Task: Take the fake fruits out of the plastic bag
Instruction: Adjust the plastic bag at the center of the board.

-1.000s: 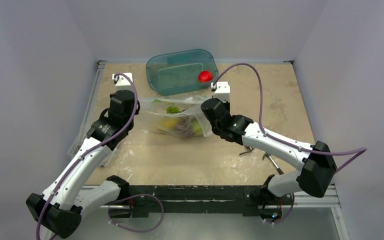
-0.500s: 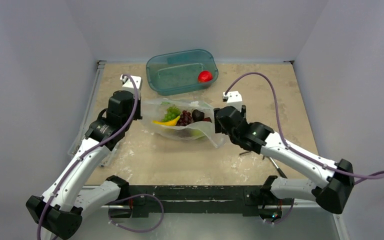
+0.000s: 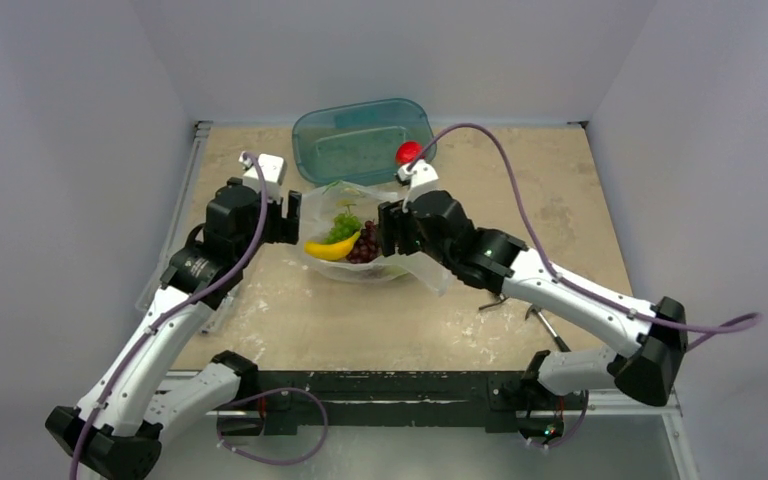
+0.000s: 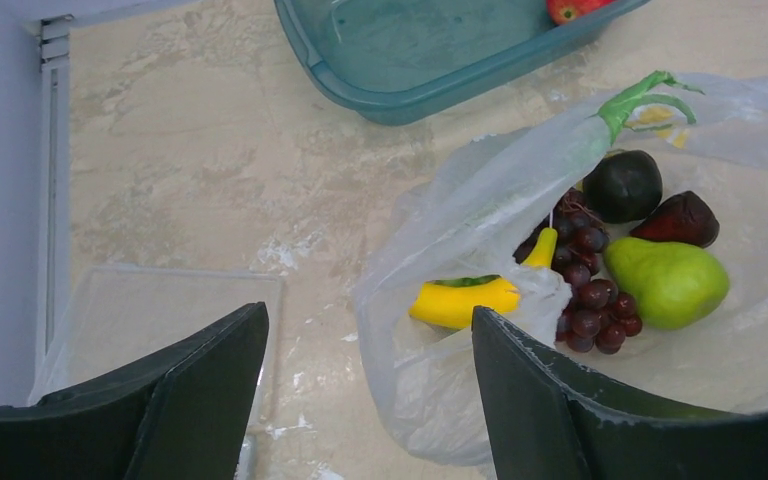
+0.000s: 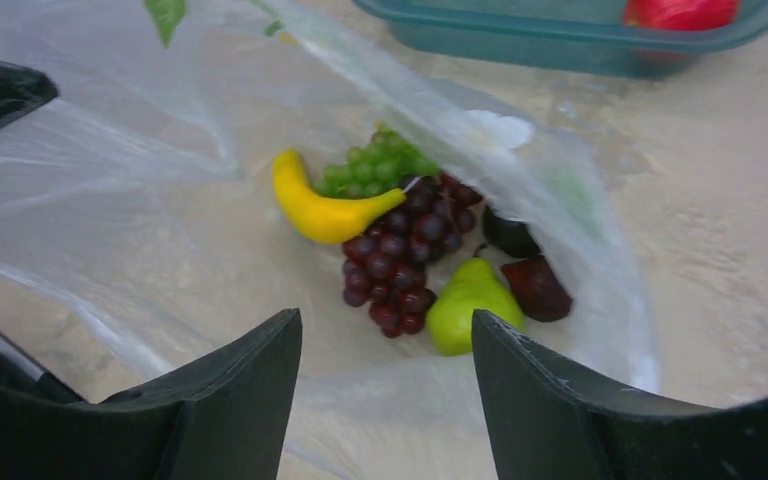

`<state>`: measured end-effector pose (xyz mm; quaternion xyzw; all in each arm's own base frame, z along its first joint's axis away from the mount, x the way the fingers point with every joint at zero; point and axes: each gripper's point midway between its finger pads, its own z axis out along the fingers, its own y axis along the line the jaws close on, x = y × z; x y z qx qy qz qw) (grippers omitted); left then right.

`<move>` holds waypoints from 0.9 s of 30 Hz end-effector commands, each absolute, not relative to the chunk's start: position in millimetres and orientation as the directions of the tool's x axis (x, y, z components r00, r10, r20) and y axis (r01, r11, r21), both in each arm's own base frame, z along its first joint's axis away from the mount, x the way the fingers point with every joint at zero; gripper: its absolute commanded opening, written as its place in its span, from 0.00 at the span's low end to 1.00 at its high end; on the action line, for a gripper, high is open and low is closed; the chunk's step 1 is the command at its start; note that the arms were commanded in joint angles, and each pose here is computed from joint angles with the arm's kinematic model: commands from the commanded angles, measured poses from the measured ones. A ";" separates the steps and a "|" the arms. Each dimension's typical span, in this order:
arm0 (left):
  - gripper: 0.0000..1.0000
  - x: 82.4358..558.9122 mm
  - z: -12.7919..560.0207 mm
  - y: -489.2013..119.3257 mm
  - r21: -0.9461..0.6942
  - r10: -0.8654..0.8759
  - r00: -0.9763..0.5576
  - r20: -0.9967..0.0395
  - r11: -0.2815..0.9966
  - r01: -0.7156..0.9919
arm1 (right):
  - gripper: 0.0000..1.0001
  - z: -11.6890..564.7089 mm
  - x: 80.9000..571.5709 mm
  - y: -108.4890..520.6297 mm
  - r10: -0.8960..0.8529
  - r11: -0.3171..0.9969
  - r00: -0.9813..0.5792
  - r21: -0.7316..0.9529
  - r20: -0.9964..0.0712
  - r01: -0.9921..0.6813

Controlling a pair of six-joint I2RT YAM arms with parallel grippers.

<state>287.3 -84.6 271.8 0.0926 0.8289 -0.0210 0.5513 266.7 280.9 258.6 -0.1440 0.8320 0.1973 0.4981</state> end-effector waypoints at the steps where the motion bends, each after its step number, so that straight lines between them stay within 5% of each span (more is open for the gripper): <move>1: 0.75 293.4 261.6 -97.6 0.061 0.156 -0.398 -0.904 0.969 0.241 | 0.57 265.7 266.4 339.7 -0.029 0.794 -0.427 0.239 -0.904 -0.560; 4: 0.68 296.9 252.5 -96.8 0.074 0.173 -0.445 -0.879 0.970 0.230 | 0.51 226.5 259.9 363.3 -0.091 0.784 -0.456 0.218 -0.886 -0.581; 12: 0.00 301.7 237.2 -98.4 0.087 0.195 -0.501 -0.843 0.969 0.231 | 0.39 112.9 185.3 405.8 -0.182 0.733 -0.572 0.277 -0.800 -0.621; 16: 0.00 304.0 233.6 -101.0 0.091 0.205 -0.491 -0.847 0.965 0.246 | 0.35 75.6 169.8 408.9 -0.180 0.734 -0.636 0.328 -0.751 -0.595; 21: 0.00 304.3 229.3 -106.4 0.092 0.225 -0.487 -0.844 0.955 0.281 | 0.36 108.1 179.4 399.4 -0.166 0.762 -0.600 0.284 -0.783 -0.582; 27: 0.00 301.7 230.3 -111.3 0.097 0.241 -0.476 -0.846 0.947 0.307 | 0.56 161.5 207.5 363.4 -0.080 0.838 -0.463 0.192 -0.883 -0.511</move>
